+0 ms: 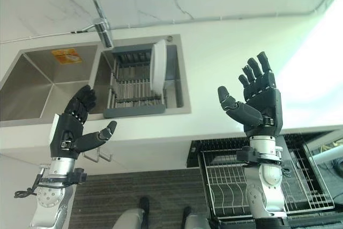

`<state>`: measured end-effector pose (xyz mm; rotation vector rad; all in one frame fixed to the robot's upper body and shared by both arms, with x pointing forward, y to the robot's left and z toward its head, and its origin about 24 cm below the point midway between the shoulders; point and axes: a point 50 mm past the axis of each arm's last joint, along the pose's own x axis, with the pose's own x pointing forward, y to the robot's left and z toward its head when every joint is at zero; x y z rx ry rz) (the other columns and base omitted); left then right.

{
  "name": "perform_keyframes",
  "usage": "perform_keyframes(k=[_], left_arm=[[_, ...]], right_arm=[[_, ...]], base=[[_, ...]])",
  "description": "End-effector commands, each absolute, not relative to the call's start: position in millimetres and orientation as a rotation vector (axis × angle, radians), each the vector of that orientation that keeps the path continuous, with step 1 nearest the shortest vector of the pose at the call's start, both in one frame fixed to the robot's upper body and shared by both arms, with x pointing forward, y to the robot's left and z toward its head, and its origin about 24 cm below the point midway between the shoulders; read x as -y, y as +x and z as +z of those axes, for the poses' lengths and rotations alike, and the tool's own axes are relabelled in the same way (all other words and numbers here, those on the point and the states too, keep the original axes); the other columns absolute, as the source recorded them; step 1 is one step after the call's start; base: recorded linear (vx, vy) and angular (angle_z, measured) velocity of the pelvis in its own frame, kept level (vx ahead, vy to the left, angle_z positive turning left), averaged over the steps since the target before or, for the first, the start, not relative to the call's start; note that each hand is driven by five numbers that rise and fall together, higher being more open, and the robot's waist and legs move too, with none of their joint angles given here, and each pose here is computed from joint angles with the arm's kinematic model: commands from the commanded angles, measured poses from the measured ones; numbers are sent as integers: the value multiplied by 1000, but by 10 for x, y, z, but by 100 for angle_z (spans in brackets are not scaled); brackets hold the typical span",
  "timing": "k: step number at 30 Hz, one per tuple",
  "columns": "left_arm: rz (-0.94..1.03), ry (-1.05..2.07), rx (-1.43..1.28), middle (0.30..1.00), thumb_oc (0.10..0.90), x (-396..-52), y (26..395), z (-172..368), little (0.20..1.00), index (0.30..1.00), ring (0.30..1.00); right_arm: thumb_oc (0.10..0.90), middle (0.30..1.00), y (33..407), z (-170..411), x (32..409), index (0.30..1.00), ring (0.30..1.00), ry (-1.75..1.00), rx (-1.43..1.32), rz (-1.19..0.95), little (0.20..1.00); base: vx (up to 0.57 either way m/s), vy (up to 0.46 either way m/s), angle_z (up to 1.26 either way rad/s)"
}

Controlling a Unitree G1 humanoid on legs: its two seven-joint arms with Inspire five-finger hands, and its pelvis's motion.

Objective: Place the dishes in the dishwasher.

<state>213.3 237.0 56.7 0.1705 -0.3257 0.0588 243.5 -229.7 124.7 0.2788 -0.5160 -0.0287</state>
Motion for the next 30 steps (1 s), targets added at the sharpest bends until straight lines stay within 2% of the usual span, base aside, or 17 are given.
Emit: perform_keyframes(k=[1, 6, 7, 8, 10, 12, 13, 14, 16, 20, 24, 30], left_arm=[[55, 286, 490, 900, 800, -2515, 2078, 870, 900, 900, 900], [-83, 411, 283, 900, 800, -2482, 1979, 445, 900, 900, 900], [-136, 448, 85, 900, 800, -2441, 1810, 28, 900, 900, 900], [-128, 450, 33, 900, 800, -2448, 1731, -86, 900, 900, 900], [32, 389, -43, 900, 800, -2532, 1561, -266, 900, 900, 900], [341, 315, -29, 900, 800, -2788, 1471, -268, 900, 900, 900], [399, 304, -21, 900, 800, -2840, 1462, -256, 900, 900, 900], [621, 243, 17, 900, 800, -3065, 1406, -199, 900, 900, 900], [864, 204, 134, 900, 800, -3270, 1314, -80, 900, 900, 900], [1138, 161, 318, 900, 800, -3445, 1184, 104, 900, 900, 900], [1503, -62, 508, 900, 800, -3603, 892, 148, 900, 900, 900], [1615, -136, 271, 900, 800, -3539, 749, -210, 900, 900, 900]], right_arm=[[800, 900, 2439, 1752, 2266, 900, 900, 231, 781, 41, 900], [800, 900, 2431, 1733, 2291, 900, 900, 244, 774, 48, 900], [800, 900, 2447, 1759, 2321, 900, 900, 241, 780, 50, 900], [800, 900, 2456, 1772, 2324, 900, 900, 240, 781, 54, 900], [800, 900, 2460, 1794, 2351, 900, 900, 236, 785, 60, 900], [800, 900, 2446, 1805, 2358, 900, 900, 235, 787, 56, 900], [800, 900, 2445, 1807, 2358, 900, 900, 235, 788, 53, 900], [800, 900, 2446, 1808, 2352, 900, 900, 233, 790, 40, 900], [800, 900, 2483, 1828, 2314, 900, 900, 234, 788, 29, 900], [800, 900, 2532, 1881, 2276, 900, 900, 245, 787, 27, 900], [800, 900, 2597, 1950, 2214, 900, 900, 256, 781, 31, 900], [800, 900, 2638, 2048, 2209, 900, 900, 273, 780, 23, 900]], base=[[27, 9, 14], [13, 7, 7], [0, 0, 0], [-25, 35, -10], [-42, 20, -14], [-35, -9, -7], [-31, -61, -1], [-29, -66, 3], [-37, -77, 14], [-28, -55, 16], [-9, -69, 30], [11, -70, 38]])
